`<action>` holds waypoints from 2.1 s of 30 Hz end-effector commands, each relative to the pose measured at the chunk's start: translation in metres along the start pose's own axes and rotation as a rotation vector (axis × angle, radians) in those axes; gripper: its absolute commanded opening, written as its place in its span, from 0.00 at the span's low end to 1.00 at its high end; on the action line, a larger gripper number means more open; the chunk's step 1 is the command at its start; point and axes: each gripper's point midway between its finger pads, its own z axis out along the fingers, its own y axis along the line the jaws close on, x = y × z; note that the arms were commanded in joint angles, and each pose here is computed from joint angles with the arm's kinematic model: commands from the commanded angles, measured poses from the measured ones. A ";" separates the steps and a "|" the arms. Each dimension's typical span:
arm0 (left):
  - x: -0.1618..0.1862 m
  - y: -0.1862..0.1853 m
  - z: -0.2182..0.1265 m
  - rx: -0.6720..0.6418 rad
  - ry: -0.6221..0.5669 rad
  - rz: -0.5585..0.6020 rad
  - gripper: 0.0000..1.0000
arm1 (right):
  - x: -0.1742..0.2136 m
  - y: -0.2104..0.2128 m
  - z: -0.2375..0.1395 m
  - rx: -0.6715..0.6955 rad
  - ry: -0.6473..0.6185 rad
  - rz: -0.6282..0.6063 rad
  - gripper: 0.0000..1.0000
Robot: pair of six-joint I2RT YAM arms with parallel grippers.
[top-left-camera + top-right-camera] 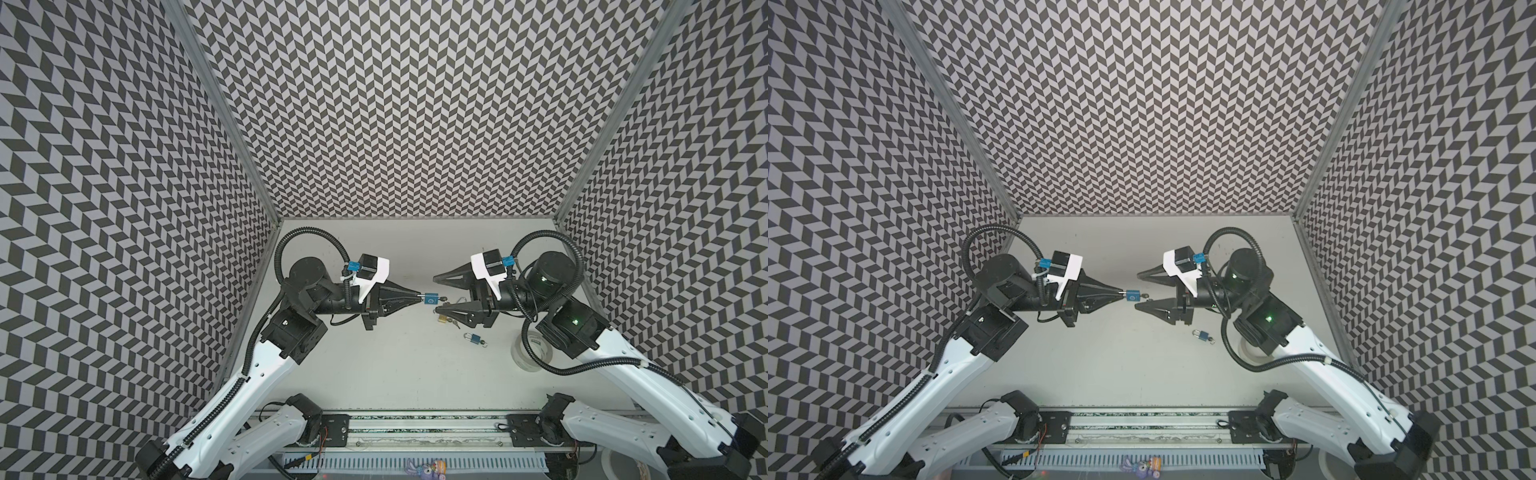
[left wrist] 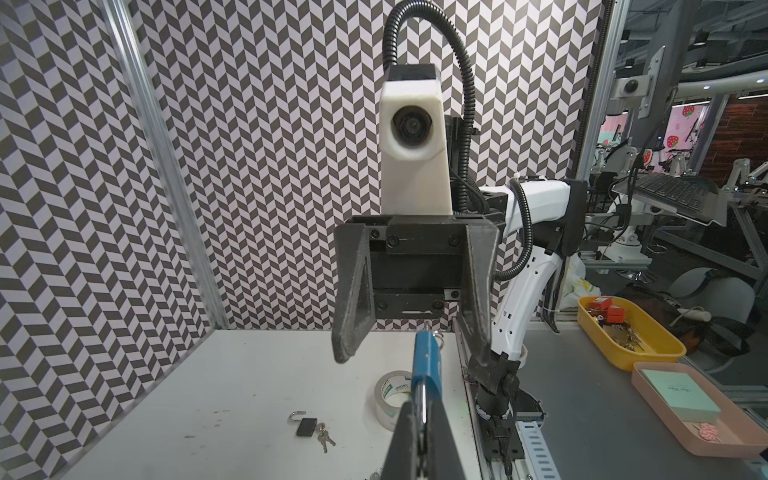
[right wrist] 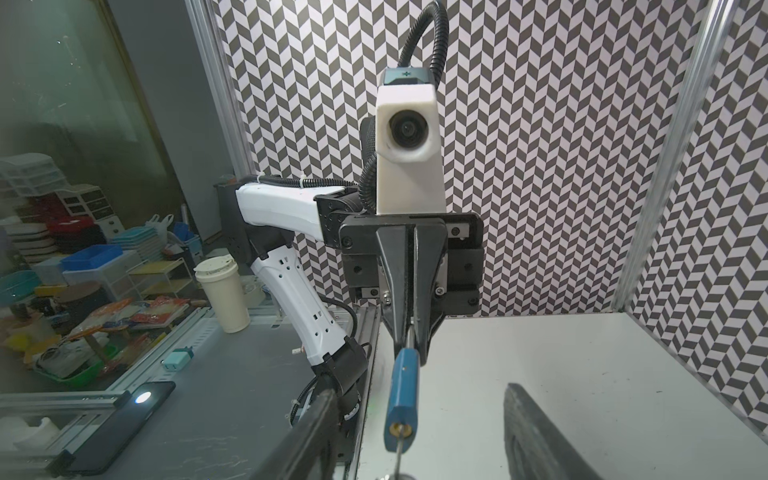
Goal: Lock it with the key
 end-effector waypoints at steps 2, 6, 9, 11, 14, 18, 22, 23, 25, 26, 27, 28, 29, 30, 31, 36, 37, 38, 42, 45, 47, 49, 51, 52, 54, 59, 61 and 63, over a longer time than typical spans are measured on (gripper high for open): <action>-0.009 -0.005 -0.001 0.011 -0.018 0.048 0.00 | 0.001 0.001 0.002 -0.001 0.021 -0.003 0.52; -0.008 -0.006 -0.002 0.011 -0.016 0.058 0.00 | -0.002 0.003 0.000 -0.002 0.009 -0.006 0.43; -0.006 -0.006 -0.001 0.015 -0.012 0.053 0.00 | -0.005 0.005 0.000 -0.008 0.000 -0.002 0.38; -0.004 -0.006 -0.001 0.020 -0.006 0.050 0.00 | -0.007 0.007 0.000 -0.026 -0.008 0.004 0.38; -0.003 -0.006 0.000 0.028 -0.004 0.047 0.00 | -0.008 0.010 0.001 -0.047 -0.012 0.021 0.39; -0.005 -0.008 0.000 0.033 -0.008 0.053 0.00 | -0.004 0.008 0.003 -0.046 -0.003 0.033 0.34; -0.005 -0.008 0.000 0.036 -0.006 0.053 0.00 | -0.006 0.010 0.003 -0.055 -0.008 0.034 0.30; -0.005 -0.009 0.000 0.036 -0.007 0.055 0.00 | -0.007 0.011 0.003 -0.060 -0.010 0.033 0.29; -0.004 -0.009 0.000 0.037 -0.004 0.057 0.00 | -0.008 0.012 0.003 -0.065 -0.016 0.035 0.28; -0.004 -0.009 0.001 0.038 -0.003 0.056 0.00 | -0.008 0.012 0.003 -0.066 -0.016 0.039 0.26; -0.004 -0.009 0.001 0.040 -0.002 0.056 0.00 | -0.008 0.012 0.003 -0.068 -0.015 0.041 0.25; -0.005 -0.009 0.001 0.040 -0.002 0.056 0.00 | -0.008 0.011 0.004 -0.071 -0.016 0.042 0.24; -0.005 -0.010 0.001 0.043 -0.002 0.058 0.00 | -0.008 0.012 0.004 -0.072 -0.017 0.042 0.24; -0.004 -0.009 0.001 0.043 0.000 0.057 0.00 | -0.007 0.011 0.004 -0.075 -0.013 0.047 0.22; -0.005 -0.010 0.002 0.047 -0.001 0.059 0.00 | -0.007 0.012 0.004 -0.078 -0.014 0.047 0.21; -0.007 -0.011 0.002 0.047 -0.004 0.063 0.00 | -0.001 0.012 0.005 -0.084 0.001 0.056 0.18; -0.008 -0.011 0.002 0.046 -0.005 0.065 0.00 | 0.000 0.012 0.005 -0.084 0.005 0.058 0.18; -0.009 -0.011 0.002 0.046 -0.006 0.067 0.00 | 0.001 0.012 0.005 -0.085 0.007 0.059 0.18; -0.010 -0.012 0.001 0.046 -0.008 0.069 0.00 | 0.001 0.014 0.004 -0.086 0.005 0.055 0.13; -0.011 -0.012 0.001 0.045 -0.009 0.063 0.00 | -0.001 0.015 0.003 -0.084 0.002 0.041 0.07; -0.013 -0.013 0.001 0.053 -0.011 0.055 0.00 | -0.001 0.015 0.002 -0.078 0.010 0.015 0.02; -0.015 -0.018 0.001 0.084 -0.012 0.043 0.00 | -0.002 0.014 0.001 -0.063 0.017 -0.030 0.00; -0.016 -0.022 0.002 0.122 -0.008 0.024 0.00 | -0.002 0.014 0.000 -0.055 0.029 -0.075 0.00; -0.016 -0.022 0.003 0.133 -0.005 0.013 0.00 | -0.003 0.013 -0.001 -0.049 0.034 -0.101 0.00; -0.015 -0.028 0.003 0.180 0.004 -0.005 0.00 | -0.004 0.009 -0.001 -0.028 0.047 -0.142 0.00; -0.012 -0.028 0.003 0.180 0.017 -0.013 0.00 | -0.015 0.001 -0.002 0.031 0.052 -0.232 0.00; -0.012 -0.028 0.003 0.179 0.016 -0.012 0.00 | -0.017 -0.003 -0.002 0.046 0.063 -0.245 0.00; -0.013 -0.028 0.003 0.176 0.016 -0.013 0.00 | -0.016 -0.005 -0.002 0.056 0.071 -0.247 0.00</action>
